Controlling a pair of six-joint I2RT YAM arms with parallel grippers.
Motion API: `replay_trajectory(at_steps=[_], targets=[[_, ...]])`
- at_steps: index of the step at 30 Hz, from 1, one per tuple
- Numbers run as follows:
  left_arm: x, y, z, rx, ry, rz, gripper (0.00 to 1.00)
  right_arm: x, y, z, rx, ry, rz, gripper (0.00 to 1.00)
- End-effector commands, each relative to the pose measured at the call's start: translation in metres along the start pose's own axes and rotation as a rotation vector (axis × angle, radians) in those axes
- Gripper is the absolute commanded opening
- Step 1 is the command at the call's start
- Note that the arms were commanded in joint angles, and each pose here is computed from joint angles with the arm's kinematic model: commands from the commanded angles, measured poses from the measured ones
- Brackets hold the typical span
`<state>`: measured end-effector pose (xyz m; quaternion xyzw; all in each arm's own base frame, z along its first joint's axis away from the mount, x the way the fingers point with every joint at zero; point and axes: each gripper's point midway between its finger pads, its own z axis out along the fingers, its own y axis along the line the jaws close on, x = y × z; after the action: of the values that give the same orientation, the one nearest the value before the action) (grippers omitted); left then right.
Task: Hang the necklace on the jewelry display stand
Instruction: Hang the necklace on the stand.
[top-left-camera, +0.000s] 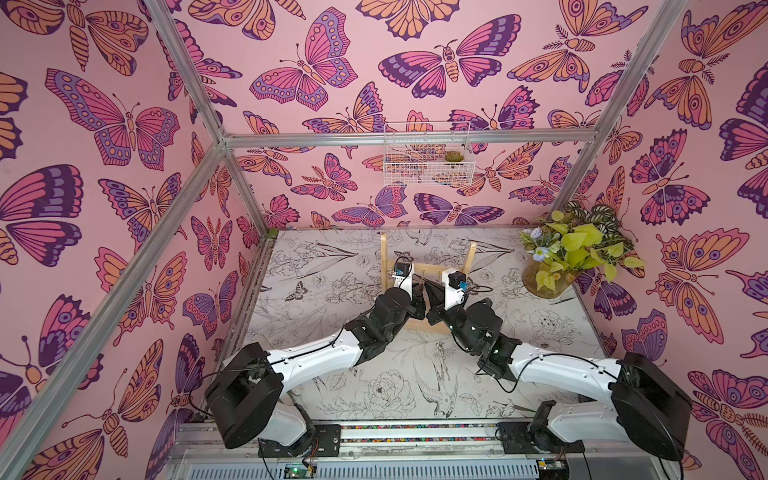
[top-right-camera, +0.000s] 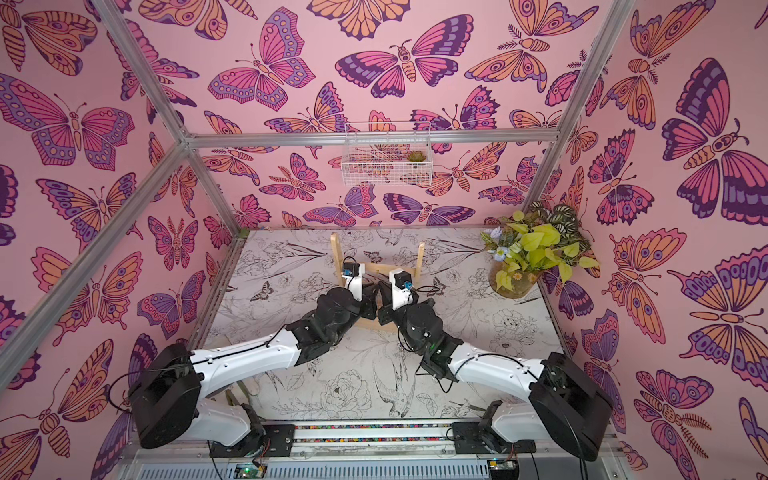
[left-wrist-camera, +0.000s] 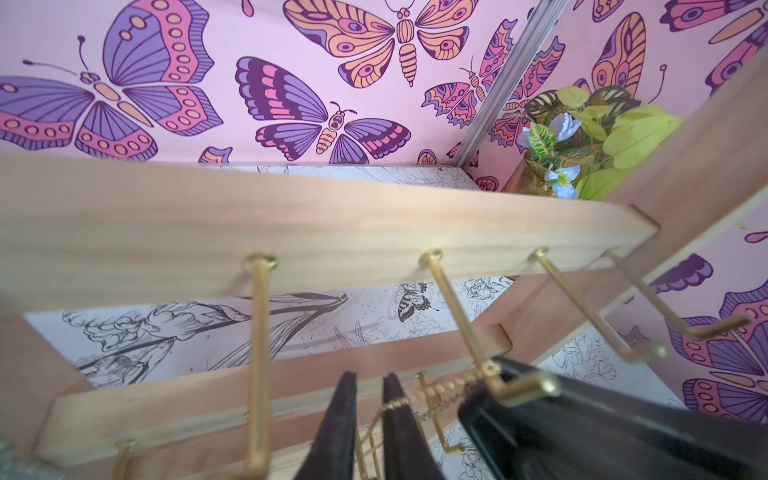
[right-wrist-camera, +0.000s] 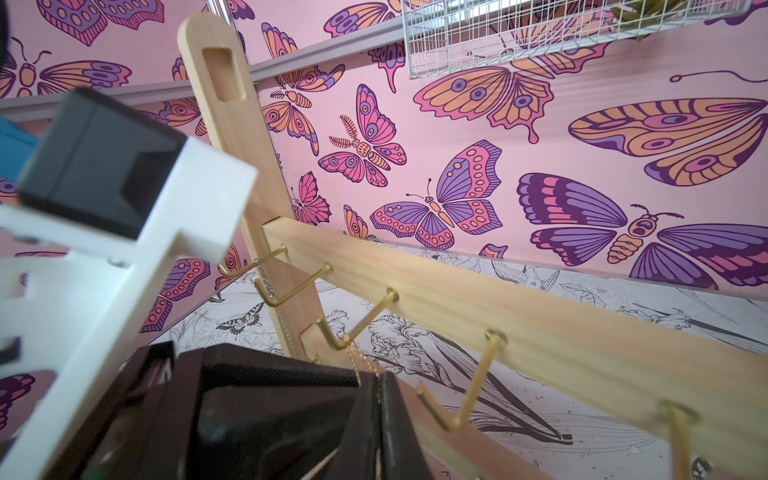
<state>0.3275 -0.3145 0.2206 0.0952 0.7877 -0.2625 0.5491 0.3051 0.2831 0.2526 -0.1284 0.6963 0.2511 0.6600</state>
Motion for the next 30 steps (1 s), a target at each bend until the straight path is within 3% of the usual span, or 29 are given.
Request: replay_trajectory(at_steps=[1,5,14,15,22,30], targets=[[0.003,0.001,-0.004,0.022,-0.007,-0.013,0.07,-0.009,0.002,-0.002,0.001,-0.024,0.004,0.08],[-0.007,-0.003,-0.018,0.05,-0.021,-0.034,0.01,-0.009,0.0,-0.003,0.012,-0.025,0.002,0.08],[-0.008,0.002,-0.035,0.043,-0.004,-0.052,0.0,-0.008,-0.002,-0.003,0.025,-0.021,-0.009,0.07],[-0.02,0.0,-0.042,0.057,-0.033,-0.062,0.0,-0.009,-0.003,-0.003,0.026,-0.022,-0.009,0.07],[-0.01,0.004,-0.044,0.038,0.018,-0.076,0.0,-0.01,-0.001,-0.002,0.019,-0.019,-0.013,0.07],[-0.017,-0.017,-0.052,0.137,0.062,-0.086,0.0,-0.005,0.001,-0.006,0.0,0.017,-0.034,0.11]])
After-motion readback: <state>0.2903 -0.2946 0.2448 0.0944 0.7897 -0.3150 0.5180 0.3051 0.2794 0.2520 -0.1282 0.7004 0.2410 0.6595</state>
